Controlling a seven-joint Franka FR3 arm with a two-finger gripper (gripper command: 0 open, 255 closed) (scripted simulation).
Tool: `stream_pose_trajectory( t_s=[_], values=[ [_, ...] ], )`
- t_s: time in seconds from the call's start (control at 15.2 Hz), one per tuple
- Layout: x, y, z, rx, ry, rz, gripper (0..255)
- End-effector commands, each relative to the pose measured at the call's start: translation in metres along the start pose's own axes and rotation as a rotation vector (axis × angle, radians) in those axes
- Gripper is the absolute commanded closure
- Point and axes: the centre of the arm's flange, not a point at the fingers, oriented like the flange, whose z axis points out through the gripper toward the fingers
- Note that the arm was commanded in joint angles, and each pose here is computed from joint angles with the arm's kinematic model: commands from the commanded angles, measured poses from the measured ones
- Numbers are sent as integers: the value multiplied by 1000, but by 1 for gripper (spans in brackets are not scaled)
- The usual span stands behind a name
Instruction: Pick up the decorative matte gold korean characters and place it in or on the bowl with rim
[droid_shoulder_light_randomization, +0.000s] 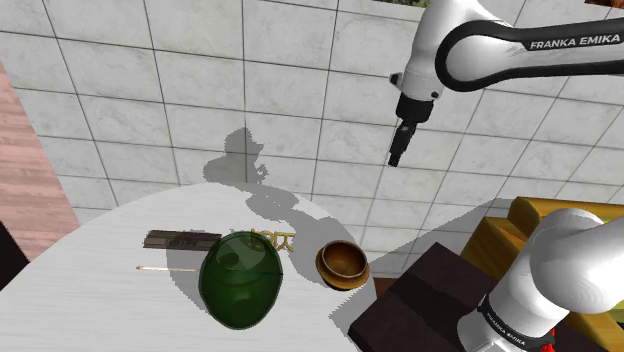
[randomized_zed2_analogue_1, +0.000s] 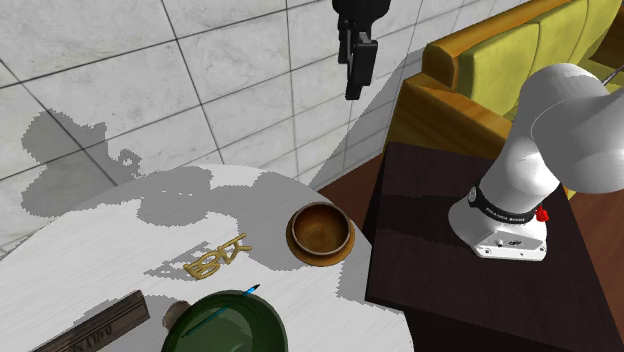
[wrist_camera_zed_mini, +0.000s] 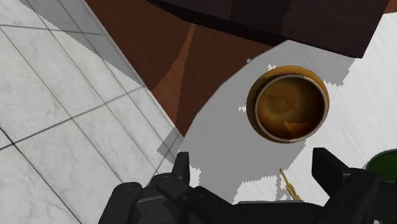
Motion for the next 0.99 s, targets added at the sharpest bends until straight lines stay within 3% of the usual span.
stream_pose_trajectory(
  t_s=[0.0, 0.92],
  values=[
    [14, -4, 20, 7, 12, -32, 0],
    [122, -46, 154, 55, 74, -249, 0]
  ],
)
